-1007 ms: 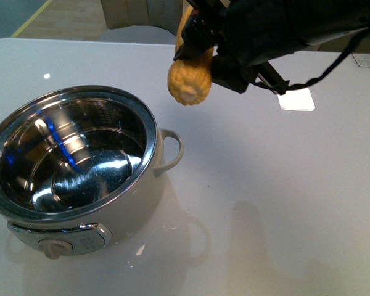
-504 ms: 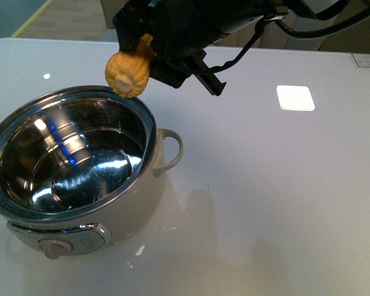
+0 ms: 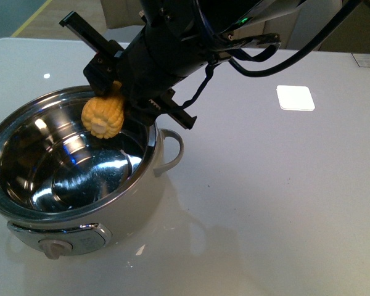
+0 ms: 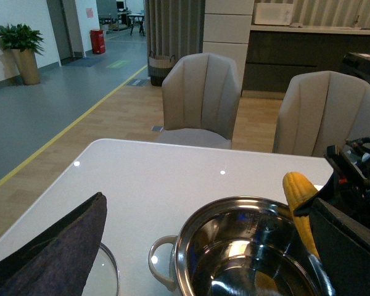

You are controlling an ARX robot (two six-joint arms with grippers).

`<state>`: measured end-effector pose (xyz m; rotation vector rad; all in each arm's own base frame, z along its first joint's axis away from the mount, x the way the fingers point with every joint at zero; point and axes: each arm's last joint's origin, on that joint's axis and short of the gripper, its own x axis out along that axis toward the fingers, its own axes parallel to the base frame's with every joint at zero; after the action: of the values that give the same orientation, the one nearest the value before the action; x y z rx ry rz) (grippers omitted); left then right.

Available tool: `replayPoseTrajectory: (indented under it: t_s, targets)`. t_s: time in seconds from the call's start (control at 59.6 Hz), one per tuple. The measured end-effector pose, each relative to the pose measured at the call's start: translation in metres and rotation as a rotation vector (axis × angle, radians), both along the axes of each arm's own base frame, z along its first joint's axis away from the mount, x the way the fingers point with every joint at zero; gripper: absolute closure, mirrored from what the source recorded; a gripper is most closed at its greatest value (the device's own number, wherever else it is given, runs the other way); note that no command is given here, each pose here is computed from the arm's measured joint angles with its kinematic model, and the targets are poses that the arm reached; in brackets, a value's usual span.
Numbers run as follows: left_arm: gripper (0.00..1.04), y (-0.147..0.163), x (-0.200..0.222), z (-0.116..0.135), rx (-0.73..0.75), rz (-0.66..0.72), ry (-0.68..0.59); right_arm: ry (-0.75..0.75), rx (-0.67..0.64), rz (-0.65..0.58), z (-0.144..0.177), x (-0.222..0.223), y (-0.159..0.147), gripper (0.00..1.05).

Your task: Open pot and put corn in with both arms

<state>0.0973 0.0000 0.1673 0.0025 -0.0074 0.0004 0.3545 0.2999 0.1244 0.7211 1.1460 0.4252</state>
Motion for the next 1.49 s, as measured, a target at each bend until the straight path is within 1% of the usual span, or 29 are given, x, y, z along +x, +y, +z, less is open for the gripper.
replayPoseTrajectory:
  t_s: [0.252, 0.42, 0.47, 0.554, 0.621, 0.655, 0.722, 0.756, 0.772, 0.856, 0.94, 0.991, 1.041, 1.192, 1.276, 1.31, 1.427, 1.494]
  targets:
    - [0.07, 0.0, 0.0, 0.0, 0.0, 0.0, 0.0, 0.025, -0.033, 0.099, -0.004, -0.011, 0.006, 0.82]
    - [0.07, 0.0, 0.0, 0.0, 0.0, 0.0, 0.0, 0.028, -0.054, 0.138, -0.007, -0.014, 0.005, 0.73]
    - [0.07, 0.0, 0.0, 0.0, 0.0, 0.0, 0.0, 0.029, -0.063, 0.146, -0.009, -0.016, 0.004, 0.66]
    - [0.07, 0.0, 0.0, 0.0, 0.0, 0.0, 0.0, 0.029, -0.067, 0.148, -0.011, -0.016, 0.004, 0.48]
    - [0.07, 0.0, 0.0, 0.0, 0.0, 0.0, 0.0, 0.03, -0.067, 0.147, -0.011, -0.016, 0.003, 0.37]
    - [0.07, 0.0, 0.0, 0.0, 0.0, 0.0, 0.0, 0.029, -0.066, 0.145, -0.011, -0.015, 0.002, 0.34]
    - [0.07, 0.0, 0.0, 0.0, 0.0, 0.0, 0.0, 0.027, -0.063, 0.142, -0.012, -0.015, 0.001, 0.33]
    - [0.07, 0.0, 0.0, 0.0, 0.0, 0.0, 0.0, 0.028, -0.062, 0.14, -0.013, -0.014, -0.001, 0.28]
    - [0.07, 0.0, 0.0, 0.0, 0.0, 0.0, 0.0, 0.03, -0.059, 0.137, -0.014, -0.014, -0.002, 0.23]
    - [0.07, 0.0, 0.0, 0.0, 0.0, 0.0, 0.0, 0.03, -0.048, 0.122, -0.014, -0.012, -0.007, 0.11]
    - [0.07, 0.0, 0.0, 0.0, 0.0, 0.0, 0.0, 0.021, -0.027, 0.093, -0.011, -0.011, -0.014, 0.11]
    - [0.07, 0.0, 0.0, 0.0, 0.0, 0.0, 0.0, 0.004, 0.0, 0.067, -0.005, -0.009, -0.022, 0.11]
    - [0.07, 0.0, 0.0, 0.0, 0.0, 0.0, 0.0, -0.028, 0.05, 0.013, 0.008, -0.007, -0.037, 0.11]
    - [0.07, 0.0, 0.0, 0.0, 0.0, 0.0, 0.0, -0.106, 0.134, -0.095, 0.039, -0.004, -0.074, 0.1]
    - [0.07, 0.0, 0.0, 0.0, 0.0, 0.0, 0.0, -0.173, 0.158, -0.19, 0.058, -0.009, -0.11, 0.09]
    - [0.07, 0.0, 0.0, 0.0, 0.0, 0.0, 0.0, -0.2, 0.142, -0.232, 0.065, -0.014, -0.127, 0.09]
    - [0.07, 0.0, 0.0, 0.0, 0.0, 0.0, 0.0, -0.279, 0.072, -0.305, 0.075, -0.029, -0.166, 0.09]
    - [0.07, 0.0, 0.0, 0.0, 0.0, 0.0, 0.0, -0.32, 0.01, -0.348, 0.079, -0.042, -0.192, 0.09]
